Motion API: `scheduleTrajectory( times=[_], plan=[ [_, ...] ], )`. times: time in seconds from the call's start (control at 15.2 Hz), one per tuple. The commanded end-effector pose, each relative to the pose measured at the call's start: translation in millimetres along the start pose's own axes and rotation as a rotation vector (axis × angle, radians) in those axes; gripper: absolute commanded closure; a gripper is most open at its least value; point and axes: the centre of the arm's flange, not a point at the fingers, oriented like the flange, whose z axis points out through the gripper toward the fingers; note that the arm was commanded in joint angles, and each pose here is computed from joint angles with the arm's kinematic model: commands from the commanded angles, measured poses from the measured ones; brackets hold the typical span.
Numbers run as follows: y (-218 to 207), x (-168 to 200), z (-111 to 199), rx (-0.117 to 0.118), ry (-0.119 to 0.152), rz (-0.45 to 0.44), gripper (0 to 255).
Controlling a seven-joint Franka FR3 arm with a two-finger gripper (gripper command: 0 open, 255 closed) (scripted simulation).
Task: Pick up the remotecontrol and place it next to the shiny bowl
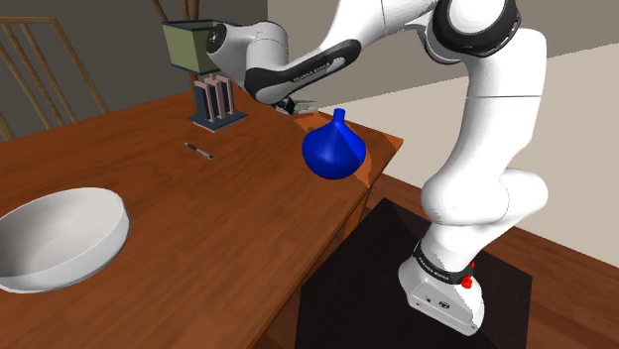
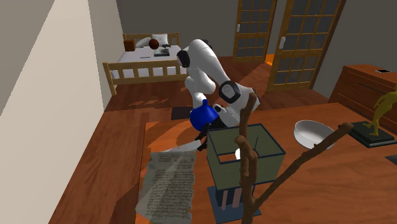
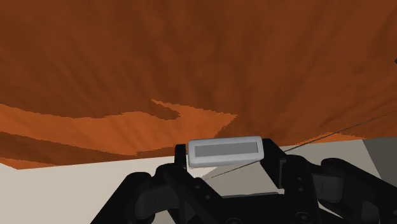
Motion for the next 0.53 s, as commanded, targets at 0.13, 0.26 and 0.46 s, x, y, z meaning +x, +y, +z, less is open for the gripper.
scheduleTrajectory(
  times=[0.13,0.26,0.46],
  plan=[
    [0,16,-15,0.0,0.0,0.0,255],
    [0,24,-22,0.0,0.0,0.0,255],
    [0,35,-33,0.0,0.0,0.0,255]
  ],
)
